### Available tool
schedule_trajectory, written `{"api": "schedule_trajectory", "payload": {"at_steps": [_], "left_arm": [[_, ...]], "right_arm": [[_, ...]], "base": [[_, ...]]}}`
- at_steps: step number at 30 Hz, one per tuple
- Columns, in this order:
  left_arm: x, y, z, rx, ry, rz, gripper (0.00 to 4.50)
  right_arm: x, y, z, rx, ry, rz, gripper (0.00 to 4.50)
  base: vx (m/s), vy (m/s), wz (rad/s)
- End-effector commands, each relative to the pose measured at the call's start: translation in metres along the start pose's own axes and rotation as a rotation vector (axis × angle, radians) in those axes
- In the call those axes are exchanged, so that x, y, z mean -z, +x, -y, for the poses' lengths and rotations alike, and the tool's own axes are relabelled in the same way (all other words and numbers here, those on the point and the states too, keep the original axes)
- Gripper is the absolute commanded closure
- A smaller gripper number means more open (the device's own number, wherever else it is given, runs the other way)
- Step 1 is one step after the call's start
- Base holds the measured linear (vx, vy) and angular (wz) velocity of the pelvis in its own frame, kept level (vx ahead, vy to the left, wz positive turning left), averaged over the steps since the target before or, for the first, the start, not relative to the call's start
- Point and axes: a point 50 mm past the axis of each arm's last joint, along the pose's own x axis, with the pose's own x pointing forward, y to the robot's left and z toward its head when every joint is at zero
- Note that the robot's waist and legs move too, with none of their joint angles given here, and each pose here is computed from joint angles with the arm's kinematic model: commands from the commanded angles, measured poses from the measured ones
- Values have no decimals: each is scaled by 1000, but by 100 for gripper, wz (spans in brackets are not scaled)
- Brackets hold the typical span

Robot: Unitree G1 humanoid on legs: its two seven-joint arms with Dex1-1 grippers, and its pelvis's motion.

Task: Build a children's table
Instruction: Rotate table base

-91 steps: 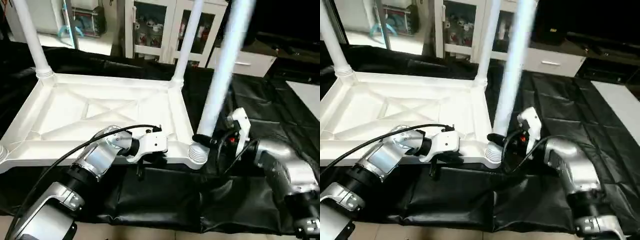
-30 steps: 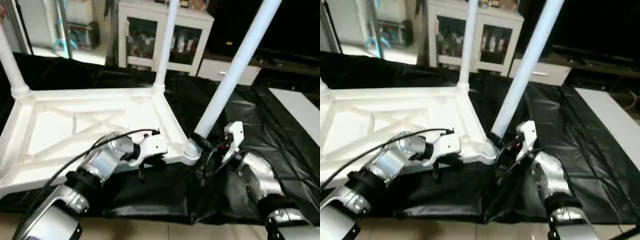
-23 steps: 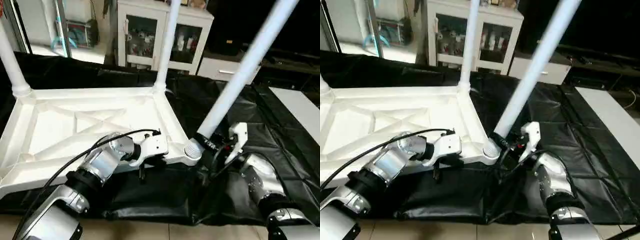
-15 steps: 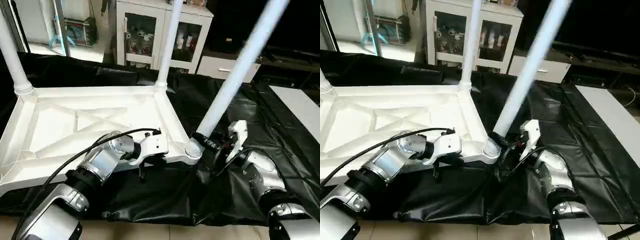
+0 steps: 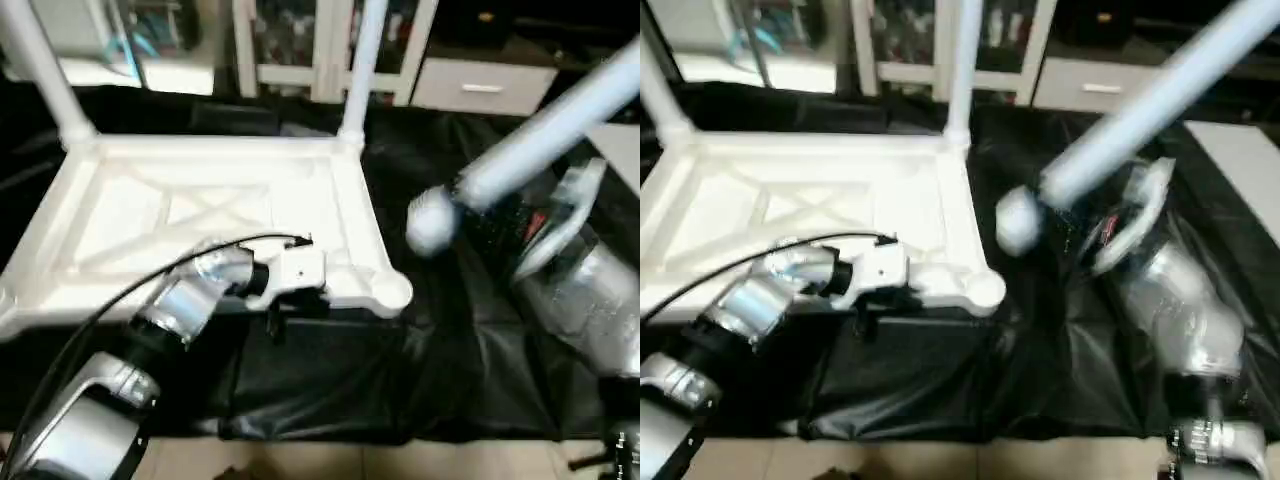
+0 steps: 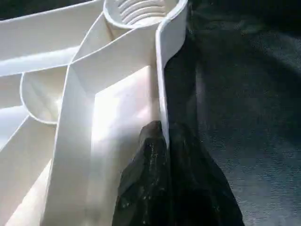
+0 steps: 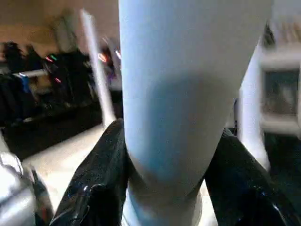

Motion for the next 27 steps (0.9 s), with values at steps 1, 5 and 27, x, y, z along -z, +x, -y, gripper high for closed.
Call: {"api": "schedule_trajectory", "payload": {"at_steps": [1, 5, 27], "left_arm": [[-9, 6, 4, 37, 62, 14, 450], [-12, 4, 4, 28, 69, 30, 450], [-56, -71, -54, -644, -347, 648, 295]], "right_arm": [[-6, 3, -2, -19, 0, -13, 266], [-25, 11, -14, 2, -10, -10, 266], [28, 38, -21, 130, -107, -346, 266]], "base": [[0, 0, 0], [0, 0, 0], [-3, 0, 0]]}}
